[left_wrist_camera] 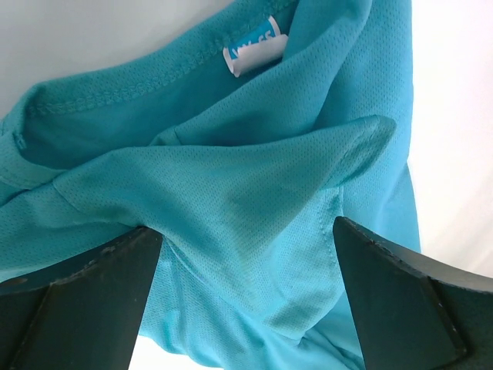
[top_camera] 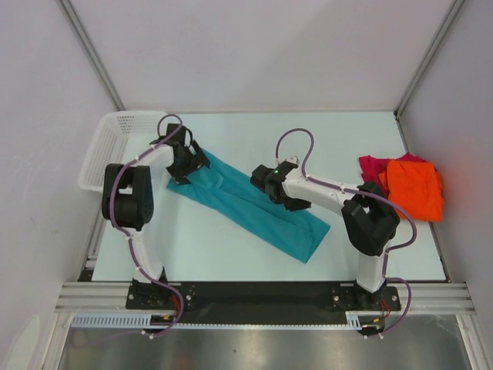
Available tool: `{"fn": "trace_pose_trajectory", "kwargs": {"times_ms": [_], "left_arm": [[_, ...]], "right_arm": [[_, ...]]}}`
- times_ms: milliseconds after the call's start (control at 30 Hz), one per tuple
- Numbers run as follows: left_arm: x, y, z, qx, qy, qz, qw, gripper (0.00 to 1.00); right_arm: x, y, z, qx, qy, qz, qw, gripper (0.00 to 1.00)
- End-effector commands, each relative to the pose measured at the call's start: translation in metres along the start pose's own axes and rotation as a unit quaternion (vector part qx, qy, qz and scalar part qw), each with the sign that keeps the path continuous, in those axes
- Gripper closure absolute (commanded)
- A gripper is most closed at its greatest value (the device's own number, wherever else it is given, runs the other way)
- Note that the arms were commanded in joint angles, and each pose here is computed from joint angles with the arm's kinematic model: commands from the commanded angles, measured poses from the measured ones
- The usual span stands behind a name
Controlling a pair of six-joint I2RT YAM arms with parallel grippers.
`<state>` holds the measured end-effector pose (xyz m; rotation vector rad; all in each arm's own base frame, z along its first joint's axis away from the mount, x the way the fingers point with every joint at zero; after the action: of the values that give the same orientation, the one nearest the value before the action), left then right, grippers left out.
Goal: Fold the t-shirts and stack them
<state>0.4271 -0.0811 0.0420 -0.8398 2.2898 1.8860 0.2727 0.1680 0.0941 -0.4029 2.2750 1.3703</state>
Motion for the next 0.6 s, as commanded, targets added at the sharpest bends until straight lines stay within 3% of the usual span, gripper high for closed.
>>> {"fn": "trace_pose_trajectory", "kwargs": {"times_ms": [0,567], "left_arm": [[-0.018,-0.012,-0.005,0.017,0.008,-0.007,1.0,0.01],[-0.071,-0.033,-0.072,0.098,-0.016,-0.011,0.995,0.01]], "right_arm": [[-0.014,0.022,-0.011,-0.013,-0.029,-0.015,0.999,0.76],[-0.023,0.025,-0.024,-0.004,-0.04,-0.015,0.999,0.76]]}}
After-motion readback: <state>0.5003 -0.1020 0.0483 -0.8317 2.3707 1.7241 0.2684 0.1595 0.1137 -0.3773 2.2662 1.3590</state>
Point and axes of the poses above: each gripper's point midway between its finger pads, its own y axis back along the fingers, its own z axis along the line the jaws close on, x = y × z, the point moved 1 cm from there along y, back along the fingers, and after that the axes turned 13 degrees about -y, right-handed, at the moved point
